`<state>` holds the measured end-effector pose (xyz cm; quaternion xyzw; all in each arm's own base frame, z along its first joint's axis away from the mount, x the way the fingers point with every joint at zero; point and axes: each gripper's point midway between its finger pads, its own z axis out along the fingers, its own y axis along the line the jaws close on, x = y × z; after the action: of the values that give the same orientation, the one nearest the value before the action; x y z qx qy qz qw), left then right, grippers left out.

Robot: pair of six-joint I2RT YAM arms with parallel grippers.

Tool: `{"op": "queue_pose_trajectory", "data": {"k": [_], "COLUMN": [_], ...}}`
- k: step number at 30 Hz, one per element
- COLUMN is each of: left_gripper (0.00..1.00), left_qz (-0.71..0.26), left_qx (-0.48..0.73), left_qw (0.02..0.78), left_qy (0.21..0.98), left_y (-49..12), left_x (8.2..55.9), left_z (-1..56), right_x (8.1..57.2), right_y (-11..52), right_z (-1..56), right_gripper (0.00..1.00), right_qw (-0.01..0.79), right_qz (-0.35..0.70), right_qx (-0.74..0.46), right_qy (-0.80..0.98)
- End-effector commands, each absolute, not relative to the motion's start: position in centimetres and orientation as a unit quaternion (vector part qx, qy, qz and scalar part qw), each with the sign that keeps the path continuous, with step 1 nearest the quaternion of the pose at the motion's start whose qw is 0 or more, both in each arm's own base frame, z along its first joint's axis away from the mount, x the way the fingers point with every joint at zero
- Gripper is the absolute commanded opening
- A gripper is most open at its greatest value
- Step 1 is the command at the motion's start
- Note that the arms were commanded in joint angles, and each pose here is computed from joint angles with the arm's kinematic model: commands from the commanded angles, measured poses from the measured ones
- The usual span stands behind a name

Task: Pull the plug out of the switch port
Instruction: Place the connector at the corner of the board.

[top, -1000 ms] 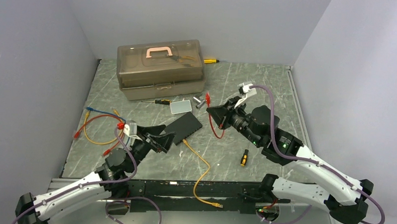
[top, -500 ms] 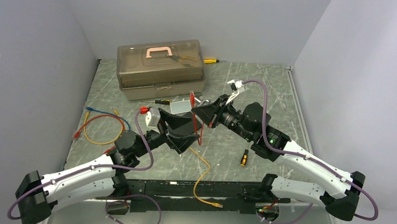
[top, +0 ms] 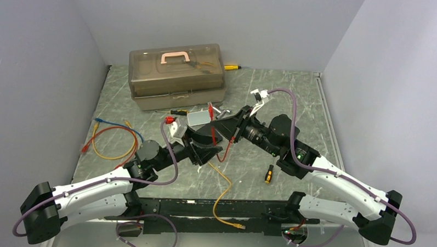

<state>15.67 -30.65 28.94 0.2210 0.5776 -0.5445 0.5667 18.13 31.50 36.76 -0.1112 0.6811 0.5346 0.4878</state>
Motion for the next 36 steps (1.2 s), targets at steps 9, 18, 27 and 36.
{"op": "queue_pose_trajectory", "data": {"k": [9,18,27,36], "left_gripper": [0.0,0.0,0.0,0.0], "left_qz": [-0.545,-0.464,-0.2,0.001], "left_qx": [0.205,0.155,0.048,-0.039], "left_qw": [0.571,0.593,0.642,0.547], "left_qy": [0.578,0.64,0.738,0.836], "left_y": [-30.9,-28.1,-15.7,-5.2], "left_x": [16.3,18.8,21.6,23.5], "left_z": [30.9,29.6,32.4,31.7], "right_x": [17.2,17.2,17.0,17.0], "right_y": [31.0,29.8,23.7,23.5], "right_z": [38.0,38.4,39.6,36.7], "right_gripper": [0.0,0.87,1.0,0.99], "right_qw": [0.493,0.49,0.56,0.558], "right_qz": [0.564,0.548,0.482,0.466], "right_qx": [-0.113,-0.093,-0.064,-0.077], "right_qy": [0.653,0.672,0.671,0.682]}}
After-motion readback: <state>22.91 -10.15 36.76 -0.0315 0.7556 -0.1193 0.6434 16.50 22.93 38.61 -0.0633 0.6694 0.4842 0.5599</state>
